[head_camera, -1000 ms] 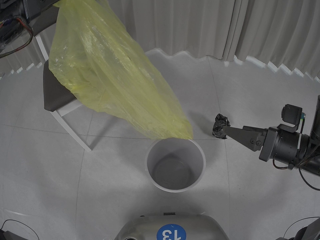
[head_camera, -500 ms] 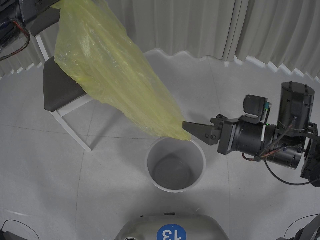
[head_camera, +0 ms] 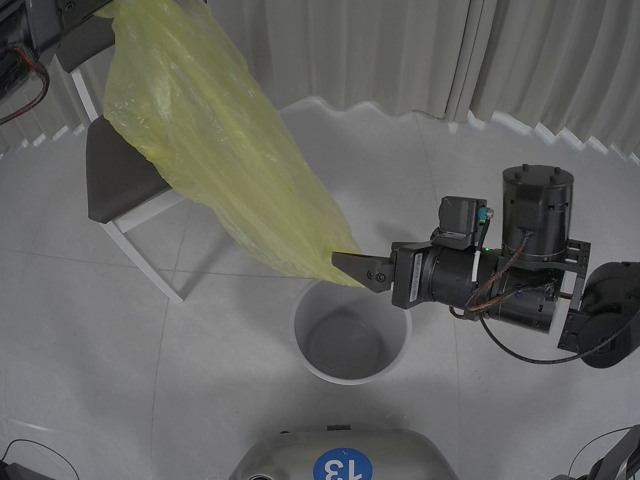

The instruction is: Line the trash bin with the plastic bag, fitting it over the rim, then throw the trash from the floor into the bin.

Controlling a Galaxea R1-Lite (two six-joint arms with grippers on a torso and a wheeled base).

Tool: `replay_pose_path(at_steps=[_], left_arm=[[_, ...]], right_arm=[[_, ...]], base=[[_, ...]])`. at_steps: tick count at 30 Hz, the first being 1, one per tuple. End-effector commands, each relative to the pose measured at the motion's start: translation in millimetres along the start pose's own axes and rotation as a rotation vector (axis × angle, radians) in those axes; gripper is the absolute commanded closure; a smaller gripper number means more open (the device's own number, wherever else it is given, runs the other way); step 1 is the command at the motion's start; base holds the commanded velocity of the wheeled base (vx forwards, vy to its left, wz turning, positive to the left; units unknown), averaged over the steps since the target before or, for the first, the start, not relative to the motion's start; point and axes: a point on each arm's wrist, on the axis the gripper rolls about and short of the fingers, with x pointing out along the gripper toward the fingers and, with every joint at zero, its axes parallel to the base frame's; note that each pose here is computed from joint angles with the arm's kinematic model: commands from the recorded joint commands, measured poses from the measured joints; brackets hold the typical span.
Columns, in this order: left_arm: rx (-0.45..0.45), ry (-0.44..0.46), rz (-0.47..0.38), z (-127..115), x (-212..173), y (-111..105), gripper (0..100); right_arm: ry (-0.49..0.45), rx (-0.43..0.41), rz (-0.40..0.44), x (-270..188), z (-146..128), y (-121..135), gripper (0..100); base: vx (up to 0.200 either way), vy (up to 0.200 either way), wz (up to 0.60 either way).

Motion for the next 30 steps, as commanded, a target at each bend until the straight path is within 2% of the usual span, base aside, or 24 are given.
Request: replay_pose_path(at_steps=[1, 7, 11, 18, 30], left_arm=[[0.0, -0.004, -0.003, 1, -2, -1, 100], [0.001, -0.007, -0.002, 1, -4, -1, 100], [0.0, -0.003, -0.002, 0, -4, -1, 100], [0.0, -0.003, -0.003, 0, -4, -1, 100], [0.0, -0.001, -0.003, 0, -4, -1, 100]], right_arm=[[0.015, 0.004, -0.022, 18, -3, -7, 0], [0.004, 0.005, -0.026, 25, 0, -9, 0], [-0.048, -0.007, -0.037, 16, 17, -13, 0], [-0.082, -0.008, -0.053, 11, 35, -17, 0], [-0.087, -0.014, -0.034, 12, 38, -10, 0]], base=[[0.0, 0.0, 0.0], [0.0, 0.0, 0.0], [0.0, 0.0, 0.0], [0.0, 0.0, 0.0], [0.0, 0.0, 0.0]])
